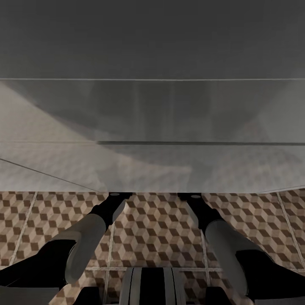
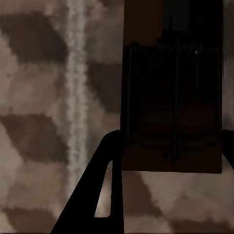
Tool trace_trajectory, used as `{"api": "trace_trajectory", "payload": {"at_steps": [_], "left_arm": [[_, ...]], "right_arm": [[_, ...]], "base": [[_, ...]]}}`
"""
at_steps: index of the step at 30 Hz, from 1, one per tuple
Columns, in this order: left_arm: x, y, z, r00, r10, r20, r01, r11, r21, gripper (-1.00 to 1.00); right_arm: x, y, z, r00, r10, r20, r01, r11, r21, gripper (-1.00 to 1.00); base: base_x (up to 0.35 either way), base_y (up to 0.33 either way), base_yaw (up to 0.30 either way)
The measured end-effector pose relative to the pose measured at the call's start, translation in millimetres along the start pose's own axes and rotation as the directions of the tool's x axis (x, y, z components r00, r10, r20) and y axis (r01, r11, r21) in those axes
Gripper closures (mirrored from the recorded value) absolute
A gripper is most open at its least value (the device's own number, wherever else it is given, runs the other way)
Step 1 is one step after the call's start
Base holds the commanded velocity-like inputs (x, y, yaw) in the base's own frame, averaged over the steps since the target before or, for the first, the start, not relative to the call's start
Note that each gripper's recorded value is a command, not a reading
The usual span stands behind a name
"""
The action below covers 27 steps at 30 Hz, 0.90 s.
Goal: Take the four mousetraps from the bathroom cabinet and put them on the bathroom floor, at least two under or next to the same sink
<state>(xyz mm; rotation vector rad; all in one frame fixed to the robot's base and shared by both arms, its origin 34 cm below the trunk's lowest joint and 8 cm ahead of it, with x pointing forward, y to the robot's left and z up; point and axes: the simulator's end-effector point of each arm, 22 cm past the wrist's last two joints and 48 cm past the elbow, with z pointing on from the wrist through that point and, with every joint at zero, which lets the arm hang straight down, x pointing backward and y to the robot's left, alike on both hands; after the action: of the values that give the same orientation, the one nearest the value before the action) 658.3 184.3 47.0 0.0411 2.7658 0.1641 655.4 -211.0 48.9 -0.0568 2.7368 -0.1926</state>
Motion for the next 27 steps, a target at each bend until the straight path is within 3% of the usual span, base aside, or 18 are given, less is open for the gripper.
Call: {"api": "trace_trajectory", "payload": {"at_steps": [11, 27], "left_arm": [[9, -1, 0.5, 1.0, 0.007, -0.02, -0.007, 1.0, 0.002, 1.0], [8, -1, 0.5, 1.0, 0.007, -0.018, -0.007, 1.0, 0.002, 1.0]], "right_arm": [[8, 2, 2.6, 0.999, 0.02, -0.034, -0.02, 1.0, -0.006, 1.0], [24, 0, 3.8, 0.998, 0.011, -0.067, -0.012, 1.0, -0.004, 1.0]], "base": [[0.0, 0.0, 0.0], [0.0, 0.0, 0.0]]}}
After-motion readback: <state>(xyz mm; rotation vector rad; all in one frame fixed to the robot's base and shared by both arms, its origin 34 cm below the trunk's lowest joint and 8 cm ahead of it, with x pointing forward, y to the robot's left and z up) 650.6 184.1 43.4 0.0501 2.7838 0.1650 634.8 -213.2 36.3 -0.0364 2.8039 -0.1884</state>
